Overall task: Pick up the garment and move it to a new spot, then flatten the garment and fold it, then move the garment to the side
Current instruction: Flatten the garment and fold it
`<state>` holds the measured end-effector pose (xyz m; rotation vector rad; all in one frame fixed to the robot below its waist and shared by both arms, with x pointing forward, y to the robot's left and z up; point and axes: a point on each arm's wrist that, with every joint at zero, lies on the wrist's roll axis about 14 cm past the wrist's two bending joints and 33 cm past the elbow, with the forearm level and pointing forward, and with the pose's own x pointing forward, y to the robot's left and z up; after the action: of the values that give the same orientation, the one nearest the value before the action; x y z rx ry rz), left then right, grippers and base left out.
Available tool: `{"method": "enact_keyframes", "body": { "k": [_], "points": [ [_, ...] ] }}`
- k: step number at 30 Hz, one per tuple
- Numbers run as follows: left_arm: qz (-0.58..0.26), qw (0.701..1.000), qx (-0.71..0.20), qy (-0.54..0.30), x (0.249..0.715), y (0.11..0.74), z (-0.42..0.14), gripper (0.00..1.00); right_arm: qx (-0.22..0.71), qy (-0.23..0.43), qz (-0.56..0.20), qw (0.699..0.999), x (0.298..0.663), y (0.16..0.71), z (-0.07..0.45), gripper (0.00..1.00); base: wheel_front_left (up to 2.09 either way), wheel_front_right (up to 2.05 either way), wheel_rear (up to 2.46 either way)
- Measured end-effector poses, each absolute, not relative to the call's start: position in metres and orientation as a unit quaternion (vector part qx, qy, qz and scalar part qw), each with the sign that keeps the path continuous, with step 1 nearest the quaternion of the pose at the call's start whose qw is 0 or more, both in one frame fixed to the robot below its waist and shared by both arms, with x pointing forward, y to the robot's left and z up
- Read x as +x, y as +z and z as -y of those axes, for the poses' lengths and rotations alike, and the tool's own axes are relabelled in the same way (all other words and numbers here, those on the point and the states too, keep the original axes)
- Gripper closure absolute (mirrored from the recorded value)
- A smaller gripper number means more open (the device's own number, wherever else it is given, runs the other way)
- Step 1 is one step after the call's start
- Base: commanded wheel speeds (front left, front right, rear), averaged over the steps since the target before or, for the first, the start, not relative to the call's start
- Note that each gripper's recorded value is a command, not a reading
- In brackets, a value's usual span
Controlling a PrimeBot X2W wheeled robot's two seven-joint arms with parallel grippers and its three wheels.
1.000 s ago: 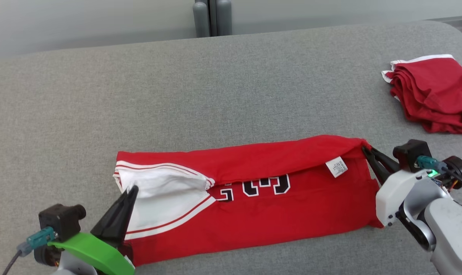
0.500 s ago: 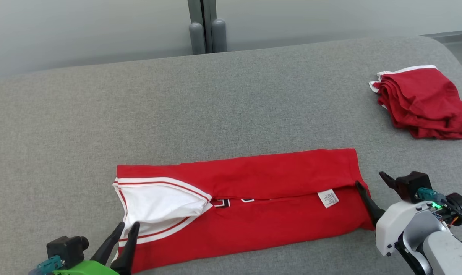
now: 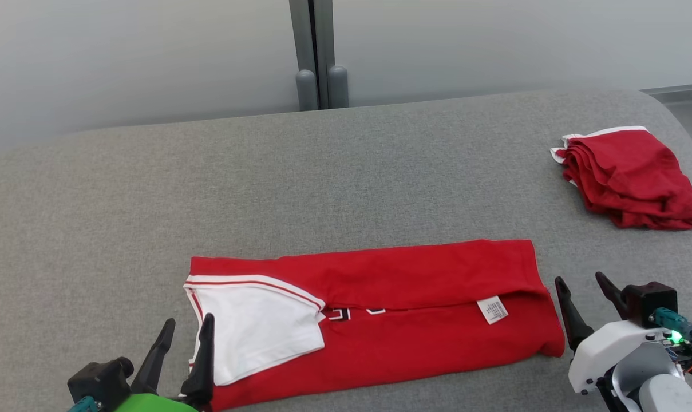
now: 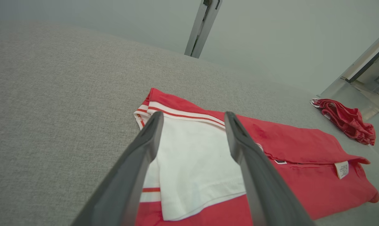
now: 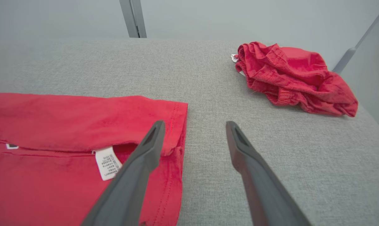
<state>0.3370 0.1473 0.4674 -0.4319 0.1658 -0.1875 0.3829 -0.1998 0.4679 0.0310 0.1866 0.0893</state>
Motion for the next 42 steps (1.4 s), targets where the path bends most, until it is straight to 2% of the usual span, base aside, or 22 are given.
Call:
{"method": "enact_keyframes", "body": {
  "k": [10, 19, 26, 27, 28, 29, 30, 33, 37, 42],
  "points": [
    [-0.079, 0.972, -0.206, -0.082, 0.331, 0.46, -0.145, 0.0, 0.039, 0.034, -0.104, 0.993, 0.399, 0.444, 0.183, 0.0, 0.0, 0.0, 0.0],
    [-0.088, 0.972, -0.206, -0.069, 0.329, 0.451, -0.148, 0.0, 0.004, 0.044, -0.188, 0.981, 0.399, 0.395, 0.175, 0.0, 0.0, 0.0, 0.0],
    [-0.09, 0.971, -0.21, -0.074, 0.331, 0.449, -0.142, 0.0, -0.025, 0.06, -0.234, 0.97, 0.405, 0.387, 0.167, 0.0, 0.0, 0.0, 0.0],
    [-0.09, 0.971, -0.209, -0.074, 0.331, 0.449, -0.142, 0.0, -0.026, 0.062, -0.24, 0.969, 0.406, 0.387, 0.166, 0.07, 0.0, 0.0, 0.0],
    [-0.09, 0.971, -0.209, -0.074, 0.332, 0.449, -0.142, 0.0, -0.027, 0.064, -0.248, 0.966, 0.406, 0.385, 0.165, 0.29, 0.0, 0.0, 0.0],
    [-0.09, 0.971, -0.21, -0.074, 0.332, 0.449, -0.141, 0.0, -0.027, 0.065, -0.254, 0.965, 0.405, 0.384, 0.164, 0.62, 0.0, 0.0, 0.0],
    [-0.089, 0.971, -0.209, -0.074, 0.333, 0.449, -0.141, 0.0, -0.026, 0.067, -0.259, 0.963, 0.405, 0.383, 0.162, 0.69, 0.0, 0.0, 0.0],
    [-0.088, 0.97, -0.211, -0.076, 0.334, 0.449, -0.139, 0.0, -0.014, 0.069, -0.264, 0.962, 0.406, 0.383, 0.158, 1.0, 0.0, 0.0, 0.0],
    [-0.087, 0.971, -0.211, -0.077, 0.335, 0.449, -0.139, 0.0, -0.001, 0.069, -0.259, 0.963, 0.407, 0.386, 0.155, 1.0, 0.0, 0.0, 0.0],
    [-0.086, 0.97, -0.209, -0.084, 0.337, 0.45, -0.135, 0.0, -0.003, 0.048, -0.238, 0.97, 0.413, 0.399, 0.176, 1.0, 0.0, 0.0, 0.0]
  ]
}}
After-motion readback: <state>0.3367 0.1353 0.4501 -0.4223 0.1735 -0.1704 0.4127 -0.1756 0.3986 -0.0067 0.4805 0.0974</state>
